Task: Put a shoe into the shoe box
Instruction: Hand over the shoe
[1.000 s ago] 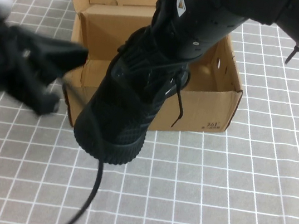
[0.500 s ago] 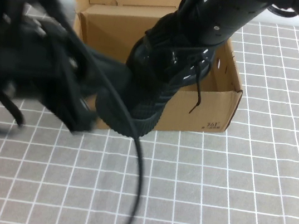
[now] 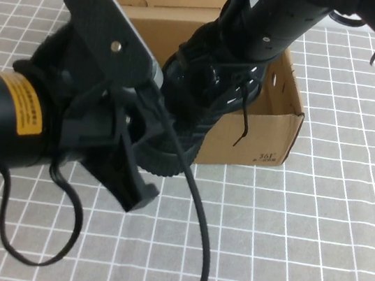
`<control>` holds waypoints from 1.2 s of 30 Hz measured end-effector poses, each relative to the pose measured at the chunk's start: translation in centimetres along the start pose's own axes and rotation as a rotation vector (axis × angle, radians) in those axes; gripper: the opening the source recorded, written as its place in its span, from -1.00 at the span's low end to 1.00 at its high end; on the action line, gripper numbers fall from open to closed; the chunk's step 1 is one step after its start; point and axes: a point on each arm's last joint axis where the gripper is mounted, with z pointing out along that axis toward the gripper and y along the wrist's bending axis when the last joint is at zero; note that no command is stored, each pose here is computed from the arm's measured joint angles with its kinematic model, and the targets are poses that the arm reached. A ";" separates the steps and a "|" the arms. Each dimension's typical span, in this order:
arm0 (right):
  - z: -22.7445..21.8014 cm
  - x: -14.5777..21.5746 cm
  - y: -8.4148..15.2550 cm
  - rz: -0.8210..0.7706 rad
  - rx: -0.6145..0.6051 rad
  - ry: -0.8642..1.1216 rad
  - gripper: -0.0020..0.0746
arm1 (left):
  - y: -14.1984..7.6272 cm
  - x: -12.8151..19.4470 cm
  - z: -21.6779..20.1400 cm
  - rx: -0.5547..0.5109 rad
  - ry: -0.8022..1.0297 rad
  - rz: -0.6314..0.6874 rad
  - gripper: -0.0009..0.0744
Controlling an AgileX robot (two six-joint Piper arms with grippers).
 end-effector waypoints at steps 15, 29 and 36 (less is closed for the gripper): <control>0.0 -0.3 0.1 0.000 -0.007 -0.032 -0.89 | 0.1 -0.6 1.1 -0.018 -0.051 -0.111 0.80; 0.0 -0.3 0.0 -0.001 -0.005 -0.030 -0.89 | 0.8 -0.5 5.3 -0.115 -0.041 -0.143 0.80; 0.1 -0.3 0.0 -0.002 -0.002 -0.026 -0.89 | 0.8 0.3 7.4 -0.151 0.016 -0.146 0.80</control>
